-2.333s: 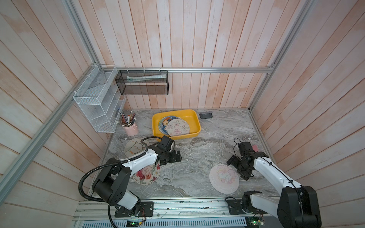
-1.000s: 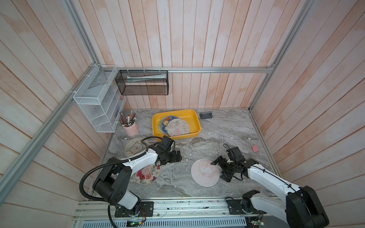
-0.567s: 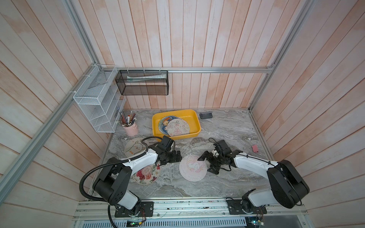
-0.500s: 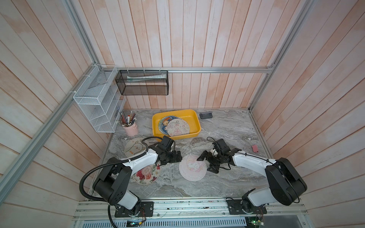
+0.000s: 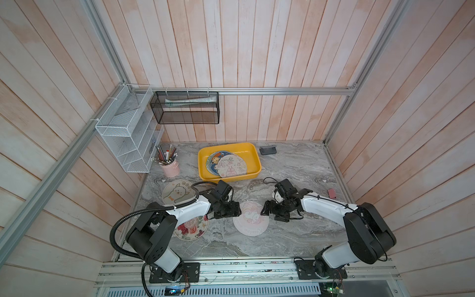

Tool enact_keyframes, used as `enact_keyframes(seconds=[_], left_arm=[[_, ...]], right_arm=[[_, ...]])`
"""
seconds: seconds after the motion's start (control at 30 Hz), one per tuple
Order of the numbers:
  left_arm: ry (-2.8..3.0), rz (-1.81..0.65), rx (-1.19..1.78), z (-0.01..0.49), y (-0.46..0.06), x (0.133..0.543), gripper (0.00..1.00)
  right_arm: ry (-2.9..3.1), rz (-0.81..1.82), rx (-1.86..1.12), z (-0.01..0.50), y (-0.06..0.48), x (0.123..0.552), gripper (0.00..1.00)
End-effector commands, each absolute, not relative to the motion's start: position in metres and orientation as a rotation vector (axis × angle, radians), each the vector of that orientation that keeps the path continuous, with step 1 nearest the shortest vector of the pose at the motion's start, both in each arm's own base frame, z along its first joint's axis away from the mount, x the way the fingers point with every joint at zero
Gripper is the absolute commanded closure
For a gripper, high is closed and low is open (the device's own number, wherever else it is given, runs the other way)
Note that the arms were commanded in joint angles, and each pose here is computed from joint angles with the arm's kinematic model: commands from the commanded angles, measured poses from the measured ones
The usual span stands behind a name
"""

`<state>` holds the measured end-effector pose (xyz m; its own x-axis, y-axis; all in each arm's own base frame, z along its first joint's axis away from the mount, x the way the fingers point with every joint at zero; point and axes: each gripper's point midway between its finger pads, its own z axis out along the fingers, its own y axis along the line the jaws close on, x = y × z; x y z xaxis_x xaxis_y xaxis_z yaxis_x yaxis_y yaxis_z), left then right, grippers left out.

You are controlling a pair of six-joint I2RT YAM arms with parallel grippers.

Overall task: Put the coasters into the storage box
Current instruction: Move the coaster to the center of the board, then pick up the coaster from the center of the board.

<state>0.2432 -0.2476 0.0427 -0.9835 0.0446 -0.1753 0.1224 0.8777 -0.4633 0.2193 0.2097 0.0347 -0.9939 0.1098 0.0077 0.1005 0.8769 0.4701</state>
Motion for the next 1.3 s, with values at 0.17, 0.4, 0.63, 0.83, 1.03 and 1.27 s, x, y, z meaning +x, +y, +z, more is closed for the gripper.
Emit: enact_keyframes(seconds=[0.17, 0.4, 0.63, 0.83, 1.03, 1.27], left_arm=[[2.897, -0.728, 0.141, 0.041, -0.249, 0.243, 0.18], [2.942, -0.617, 0.128, 0.030, -0.236, 0.239, 0.25], [2.960, -0.587, 0.126, 0.025, -0.235, 0.238, 0.33], [2.974, -0.573, 0.147, 0.023, -0.237, 0.237, 0.39], [2.976, -0.571, 0.158, 0.023, -0.239, 0.236, 0.42], [2.979, -0.570, 0.160, 0.022, -0.239, 0.235, 0.43]], right_arm=[[3.034, 0.811, 0.042, 0.022, 0.248, 0.222, 0.18], [3.029, 0.754, -0.044, 0.028, 0.250, 0.229, 0.20], [3.061, 0.675, -0.030, 0.025, 0.236, 0.219, 0.28], [3.083, 0.650, -0.006, 0.019, 0.230, 0.214, 0.40], [3.090, 0.680, 0.000, 0.014, 0.236, 0.212, 0.51], [3.081, 0.692, 0.017, 0.014, 0.239, 0.215, 0.63]])
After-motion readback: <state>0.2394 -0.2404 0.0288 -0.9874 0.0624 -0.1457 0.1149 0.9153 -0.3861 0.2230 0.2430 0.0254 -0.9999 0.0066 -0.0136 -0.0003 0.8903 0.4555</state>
